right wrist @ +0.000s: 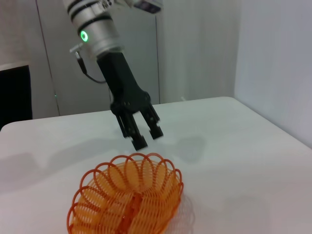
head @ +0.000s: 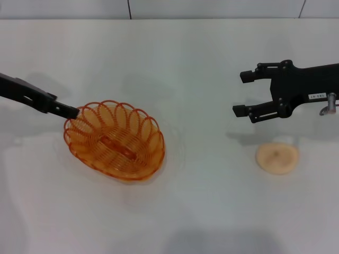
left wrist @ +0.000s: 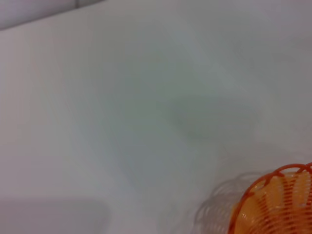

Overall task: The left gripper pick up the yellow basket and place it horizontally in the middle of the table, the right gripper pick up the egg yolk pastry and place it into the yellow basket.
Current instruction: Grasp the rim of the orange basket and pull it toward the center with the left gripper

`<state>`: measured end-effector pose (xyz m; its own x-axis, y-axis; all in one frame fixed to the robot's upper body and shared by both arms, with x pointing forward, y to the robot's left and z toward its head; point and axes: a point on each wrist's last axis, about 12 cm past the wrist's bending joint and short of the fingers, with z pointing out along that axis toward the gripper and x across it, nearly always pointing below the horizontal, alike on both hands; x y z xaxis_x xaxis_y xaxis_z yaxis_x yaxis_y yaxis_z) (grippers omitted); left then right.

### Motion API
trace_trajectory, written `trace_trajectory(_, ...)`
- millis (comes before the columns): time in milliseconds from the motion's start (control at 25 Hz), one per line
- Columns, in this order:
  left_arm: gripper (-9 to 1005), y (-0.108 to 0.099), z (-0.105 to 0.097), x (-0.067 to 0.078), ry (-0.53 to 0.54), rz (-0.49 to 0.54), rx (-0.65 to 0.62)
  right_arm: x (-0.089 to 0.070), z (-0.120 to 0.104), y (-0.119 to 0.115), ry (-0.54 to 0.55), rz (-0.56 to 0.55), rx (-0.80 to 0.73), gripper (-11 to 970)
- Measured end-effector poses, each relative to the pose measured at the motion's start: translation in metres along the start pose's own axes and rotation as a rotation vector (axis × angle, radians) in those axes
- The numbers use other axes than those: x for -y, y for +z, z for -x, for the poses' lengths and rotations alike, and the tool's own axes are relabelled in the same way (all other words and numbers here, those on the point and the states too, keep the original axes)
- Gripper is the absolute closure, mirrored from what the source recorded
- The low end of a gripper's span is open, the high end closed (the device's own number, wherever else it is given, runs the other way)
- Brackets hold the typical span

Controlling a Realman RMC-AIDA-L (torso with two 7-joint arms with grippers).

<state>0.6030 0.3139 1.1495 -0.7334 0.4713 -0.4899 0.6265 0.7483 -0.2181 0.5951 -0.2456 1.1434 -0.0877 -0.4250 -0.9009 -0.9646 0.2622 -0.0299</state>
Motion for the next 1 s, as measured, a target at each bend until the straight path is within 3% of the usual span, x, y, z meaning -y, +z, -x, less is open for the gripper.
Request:
trace_trajectory(400,328,0.034,-0.004,0.008,0.004,-0.019,-0.014,0.001,0.002,0.001,-0.004,0.0,0.002,103)
trace_trajectory(880,351,0.043,-0.006,0.01,-0.023,-0.009,-0.01,0.001,0.0,0.0,0.0,-0.007,0.002,103)
trace_trajectory(1000,469,0.045,-0.005,0.011,-0.029,-0.021,0.0,0.001,-0.001,-0.001,0.004,-0.009,0.002,103)
